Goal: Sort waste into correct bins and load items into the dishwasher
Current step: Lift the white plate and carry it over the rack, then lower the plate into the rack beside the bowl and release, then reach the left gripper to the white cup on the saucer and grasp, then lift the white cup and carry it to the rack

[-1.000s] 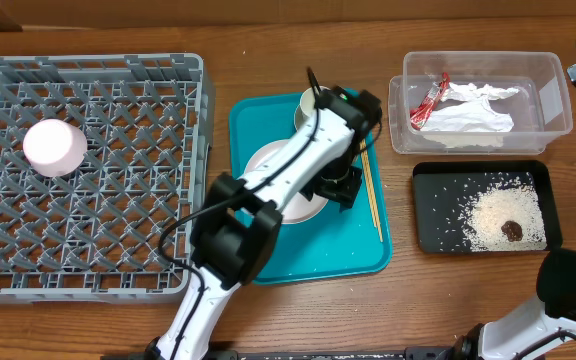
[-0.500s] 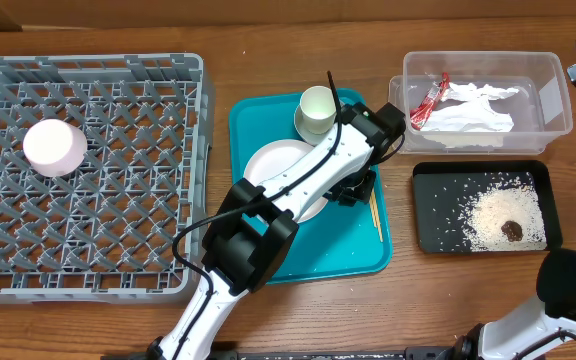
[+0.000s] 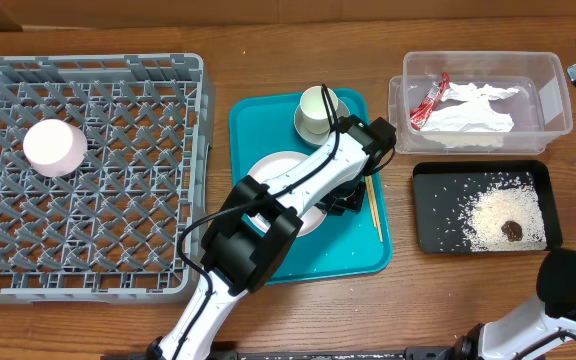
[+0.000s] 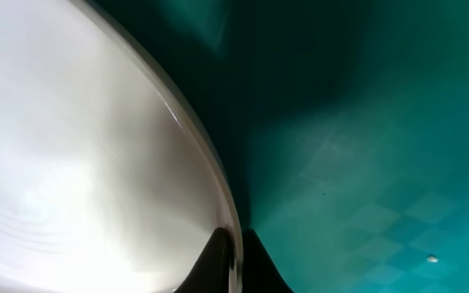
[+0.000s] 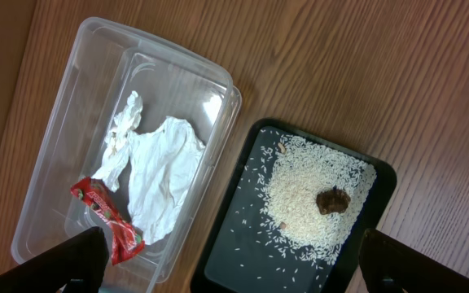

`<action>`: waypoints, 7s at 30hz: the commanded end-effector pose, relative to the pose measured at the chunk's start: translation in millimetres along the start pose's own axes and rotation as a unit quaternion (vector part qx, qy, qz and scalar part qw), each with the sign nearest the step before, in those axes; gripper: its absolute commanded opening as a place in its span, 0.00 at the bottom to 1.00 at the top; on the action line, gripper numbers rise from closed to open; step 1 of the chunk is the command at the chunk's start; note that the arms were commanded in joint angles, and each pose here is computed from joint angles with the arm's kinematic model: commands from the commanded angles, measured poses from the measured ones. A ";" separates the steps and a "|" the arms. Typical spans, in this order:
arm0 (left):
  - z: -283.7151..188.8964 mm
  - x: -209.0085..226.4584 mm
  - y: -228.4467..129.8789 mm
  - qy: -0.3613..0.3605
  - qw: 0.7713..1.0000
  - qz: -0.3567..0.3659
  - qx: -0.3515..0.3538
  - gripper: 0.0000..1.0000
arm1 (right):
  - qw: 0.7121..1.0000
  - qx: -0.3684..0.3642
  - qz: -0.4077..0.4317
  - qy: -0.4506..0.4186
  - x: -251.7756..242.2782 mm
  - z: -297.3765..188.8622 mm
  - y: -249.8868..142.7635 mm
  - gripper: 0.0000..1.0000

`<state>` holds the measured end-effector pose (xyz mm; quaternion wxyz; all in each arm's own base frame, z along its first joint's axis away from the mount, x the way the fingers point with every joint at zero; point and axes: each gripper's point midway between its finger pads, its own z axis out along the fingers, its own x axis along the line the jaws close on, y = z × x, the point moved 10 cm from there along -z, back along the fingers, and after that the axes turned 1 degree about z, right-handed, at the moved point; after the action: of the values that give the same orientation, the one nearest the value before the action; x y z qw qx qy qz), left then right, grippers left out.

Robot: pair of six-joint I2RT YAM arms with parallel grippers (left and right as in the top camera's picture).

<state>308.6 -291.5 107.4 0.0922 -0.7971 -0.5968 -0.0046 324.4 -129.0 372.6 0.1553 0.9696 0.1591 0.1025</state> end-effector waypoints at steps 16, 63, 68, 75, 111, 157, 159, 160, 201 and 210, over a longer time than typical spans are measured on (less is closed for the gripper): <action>-212.3 76.0 -29.9 -0.123 0.966 0.012 -0.228 0.04 | 1.000 -0.012 0.002 0.010 -0.2 -7.9 1.8 1.00; -153.5 367.6 -29.3 -0.441 0.818 0.077 -0.361 0.04 | 1.000 -0.012 0.002 0.010 -0.2 -7.9 1.8 1.00; -141.8 364.8 -28.8 -0.462 0.807 0.078 -0.359 0.04 | 1.000 -0.013 0.002 0.009 -0.2 -7.9 1.8 1.00; -135.8 373.8 -33.1 -0.448 0.823 0.060 -0.344 0.33 | 1.000 -0.013 0.001 0.009 -0.2 -7.9 1.8 1.00; -200.8 71.5 -7.6 -0.179 0.932 0.239 -0.208 0.98 | 1.000 -0.013 0.002 0.009 -0.2 -7.9 1.8 1.00; -93.0 69.1 121.9 -0.108 0.948 0.140 -0.266 0.53 | 1.000 -0.013 0.002 0.010 -0.2 -8.0 1.8 1.00; -91.9 69.3 121.0 -0.107 0.949 0.140 -0.262 0.45 | 1.000 -0.013 0.002 0.009 -0.2 -7.9 1.8 1.00; -91.2 69.3 120.6 -0.107 0.949 0.140 -0.260 0.43 | 1.000 -0.012 0.001 0.010 -0.2 -7.9 1.8 1.00; -227.2 136.8 73.2 -0.272 0.897 0.010 -0.348 0.04 | 1.000 -0.013 0.001 0.010 -0.2 -8.0 1.8 1.00; -289.8 261.0 -11.6 -0.291 0.865 -0.115 -0.391 0.04 | 1.000 -0.013 0.002 0.010 -0.2 -8.0 1.8 1.00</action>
<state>421.6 -127.1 386.9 -0.3628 -0.6989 -0.6162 -0.0144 324.5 -129.0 372.6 0.1552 0.9695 0.1595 0.1025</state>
